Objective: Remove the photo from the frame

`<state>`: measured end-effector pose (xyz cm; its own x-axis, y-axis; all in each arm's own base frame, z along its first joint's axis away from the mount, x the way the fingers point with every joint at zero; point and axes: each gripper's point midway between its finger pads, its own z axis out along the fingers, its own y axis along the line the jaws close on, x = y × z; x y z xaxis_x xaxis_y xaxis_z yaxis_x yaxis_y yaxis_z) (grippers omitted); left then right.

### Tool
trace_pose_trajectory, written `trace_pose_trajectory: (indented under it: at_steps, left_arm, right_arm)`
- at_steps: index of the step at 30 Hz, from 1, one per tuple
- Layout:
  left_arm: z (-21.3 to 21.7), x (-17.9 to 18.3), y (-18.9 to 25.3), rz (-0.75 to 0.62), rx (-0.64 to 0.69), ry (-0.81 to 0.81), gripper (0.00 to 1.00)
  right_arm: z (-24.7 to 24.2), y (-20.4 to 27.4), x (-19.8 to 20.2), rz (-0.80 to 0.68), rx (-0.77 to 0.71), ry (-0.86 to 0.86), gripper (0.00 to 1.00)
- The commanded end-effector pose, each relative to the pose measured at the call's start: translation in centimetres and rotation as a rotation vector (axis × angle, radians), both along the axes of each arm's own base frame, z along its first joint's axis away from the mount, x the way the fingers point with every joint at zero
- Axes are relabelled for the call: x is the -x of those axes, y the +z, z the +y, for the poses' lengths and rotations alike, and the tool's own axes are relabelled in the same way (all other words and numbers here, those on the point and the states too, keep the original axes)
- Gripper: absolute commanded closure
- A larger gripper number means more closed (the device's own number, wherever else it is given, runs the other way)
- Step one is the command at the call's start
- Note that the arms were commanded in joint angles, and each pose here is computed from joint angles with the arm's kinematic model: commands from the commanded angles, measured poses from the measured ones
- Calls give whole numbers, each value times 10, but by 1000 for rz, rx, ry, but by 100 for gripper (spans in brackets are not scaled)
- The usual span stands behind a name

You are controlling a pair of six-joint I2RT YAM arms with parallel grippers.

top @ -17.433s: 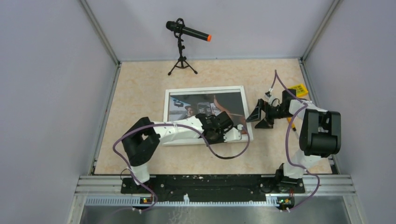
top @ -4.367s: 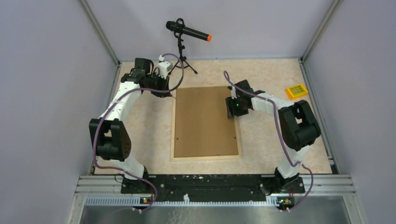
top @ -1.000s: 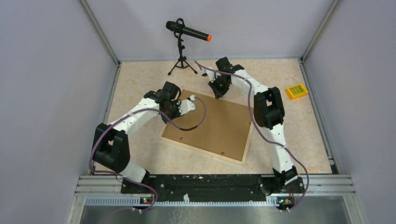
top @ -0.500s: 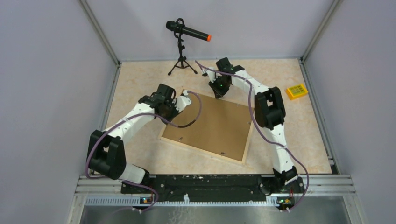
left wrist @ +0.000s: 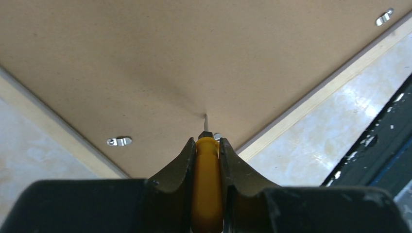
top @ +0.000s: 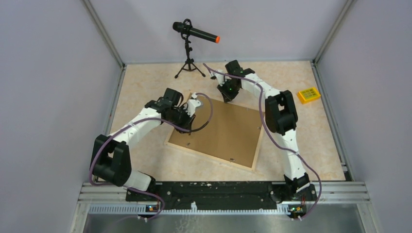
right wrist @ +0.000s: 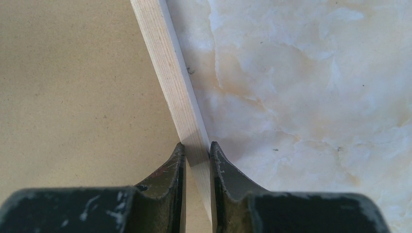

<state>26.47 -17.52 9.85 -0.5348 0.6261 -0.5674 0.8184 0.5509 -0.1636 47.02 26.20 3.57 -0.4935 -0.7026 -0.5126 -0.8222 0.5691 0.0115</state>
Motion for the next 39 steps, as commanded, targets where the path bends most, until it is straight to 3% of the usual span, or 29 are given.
trace_pose_trajectory:
  at_steps: [1,6,12,16,20,22,27,32,39]
  left_arm:
    - [-4,7,19,42,70,47,100]
    - [25,-36,50,-67,110,188,100]
    - [47,-86,74,-102,163,371,100]
    - [38,-109,77,-133,219,383,100]
    - [25,-130,79,-182,244,379,100]
    - [12,-137,77,-215,216,364,100]
    - [-13,-150,72,-223,203,354,100]
    - [-28,-169,60,-225,151,428,100]
    - [-32,-195,49,-264,118,499,100]
  right_arm:
    - [-9,-34,13,73,42,19,100]
    - [8,-18,21,89,-48,99,80]
    - [25,-13,30,137,-117,162,87]
    - [42,-11,41,153,-152,215,92]
    - [58,-3,50,188,-215,234,91]
    - [63,5,47,193,-243,206,83]
    - [55,35,25,167,-307,107,49]
    - [26,48,11,133,-307,36,44]
    - [5,17,23,161,-217,25,45]
